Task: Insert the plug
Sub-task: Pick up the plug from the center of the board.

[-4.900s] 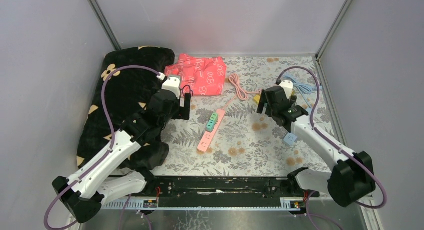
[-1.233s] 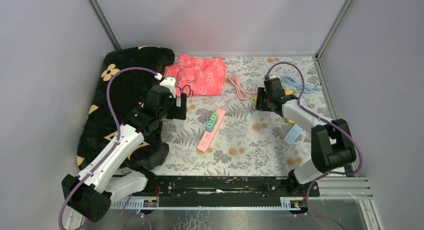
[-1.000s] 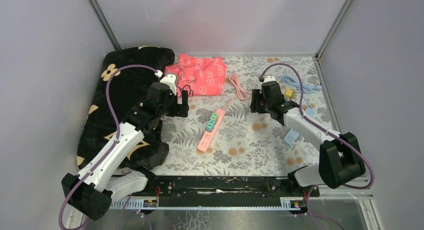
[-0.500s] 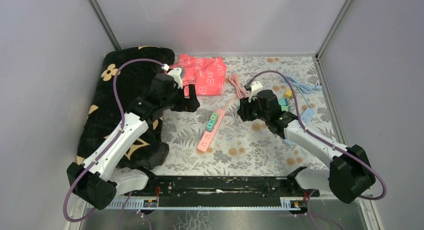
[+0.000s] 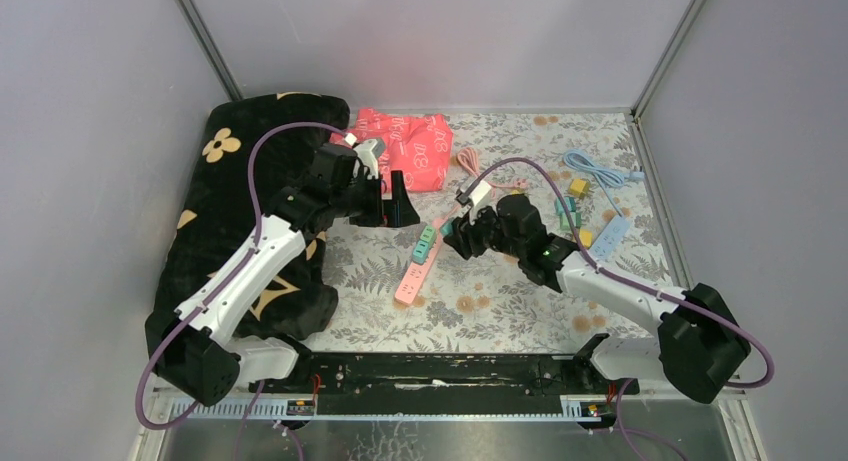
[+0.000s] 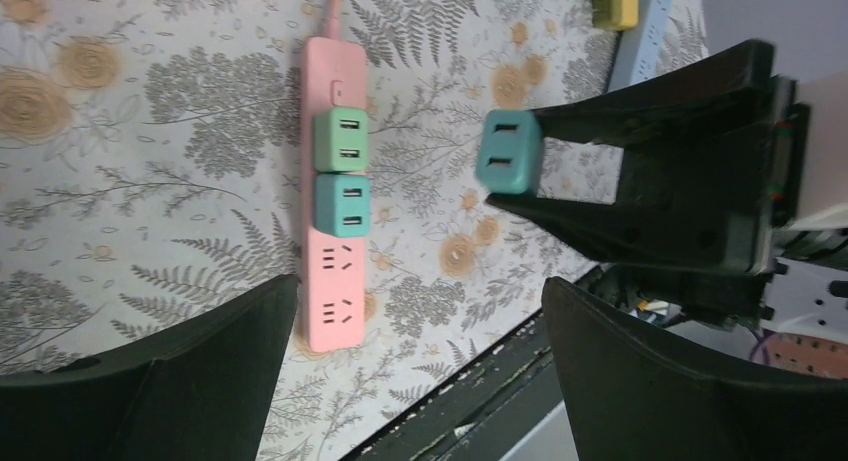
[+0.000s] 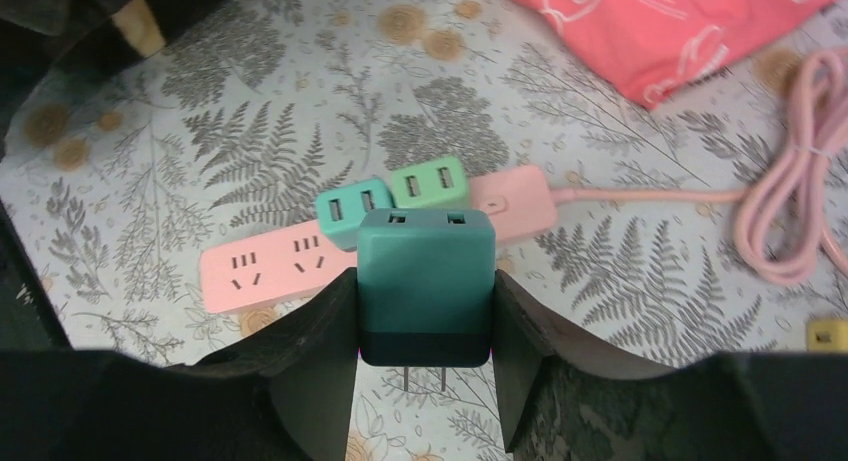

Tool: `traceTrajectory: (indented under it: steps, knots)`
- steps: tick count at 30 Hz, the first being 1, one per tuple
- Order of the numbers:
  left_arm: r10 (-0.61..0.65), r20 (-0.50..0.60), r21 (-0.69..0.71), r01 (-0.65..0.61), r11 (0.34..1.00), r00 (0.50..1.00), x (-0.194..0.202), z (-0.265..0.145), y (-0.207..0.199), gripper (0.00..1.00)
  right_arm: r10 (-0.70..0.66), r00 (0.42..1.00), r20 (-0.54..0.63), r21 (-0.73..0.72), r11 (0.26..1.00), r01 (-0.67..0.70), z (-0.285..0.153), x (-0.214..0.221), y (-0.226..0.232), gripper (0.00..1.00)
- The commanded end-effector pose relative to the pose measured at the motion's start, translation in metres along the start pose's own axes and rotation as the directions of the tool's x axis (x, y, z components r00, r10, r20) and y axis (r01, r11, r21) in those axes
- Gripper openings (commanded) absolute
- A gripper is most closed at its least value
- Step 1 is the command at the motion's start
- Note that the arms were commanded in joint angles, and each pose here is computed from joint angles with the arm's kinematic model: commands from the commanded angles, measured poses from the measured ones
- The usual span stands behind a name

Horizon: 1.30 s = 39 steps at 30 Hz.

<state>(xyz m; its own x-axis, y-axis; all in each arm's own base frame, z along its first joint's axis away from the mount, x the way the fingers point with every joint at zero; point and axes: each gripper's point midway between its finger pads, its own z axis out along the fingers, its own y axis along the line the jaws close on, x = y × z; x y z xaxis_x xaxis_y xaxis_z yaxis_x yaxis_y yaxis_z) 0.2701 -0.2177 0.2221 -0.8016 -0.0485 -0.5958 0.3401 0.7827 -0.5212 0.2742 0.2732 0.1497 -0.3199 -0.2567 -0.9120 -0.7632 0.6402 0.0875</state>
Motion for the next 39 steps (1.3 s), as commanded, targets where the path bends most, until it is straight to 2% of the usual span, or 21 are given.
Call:
traceTrajectory:
  steps: [1, 4, 12, 26, 34, 37, 39]
  knots:
    - [-0.017, 0.008, 0.115, 0.016, 0.993, 1.0, -0.007, -0.002, -0.024, 1.0, -0.153, 0.976, 0.158, -0.076, 0.983, 0.166, 0.007, -0.046, 0.027, 0.22]
    - [-0.019, 0.0, 0.134, 0.018, 0.991, 1.0, -0.005, -0.001, -0.026, 0.99, -0.188, 0.965, 0.181, -0.105, 0.972, 0.209, 0.011, -0.051, 0.039, 0.22]
    - [-0.037, -0.065, 0.182, 0.048, 0.982, 0.997, 0.012, 0.011, -0.029, 0.86, -0.263, 0.931, 0.252, -0.141, 0.942, 0.305, 0.013, -0.069, 0.063, 0.23]
    - [-0.042, -0.143, 0.279, 0.081, 0.957, 0.989, 0.027, 0.022, -0.04, 0.6, -0.271, 0.916, 0.296, -0.187, 0.924, 0.334, 0.01, -0.074, 0.084, 0.22]
    - [-0.049, -0.167, 0.282, 0.096, 0.955, 0.985, 0.035, 0.027, -0.036, 0.51, -0.269, 0.911, 0.312, -0.186, 0.923, 0.336, 0.009, -0.076, 0.085, 0.22]
    - [-0.043, -0.175, 0.297, 0.094, 0.95, 0.984, 0.036, 0.027, -0.039, 0.4, -0.263, 0.913, 0.313, -0.189, 0.924, 0.331, 0.01, -0.075, 0.086, 0.22]
    - [-0.039, -0.176, 0.3, 0.091, 0.95, 0.984, 0.037, 0.027, -0.04, 0.28, -0.258, 0.914, 0.313, -0.189, 0.926, 0.327, 0.011, -0.074, 0.085, 0.23]
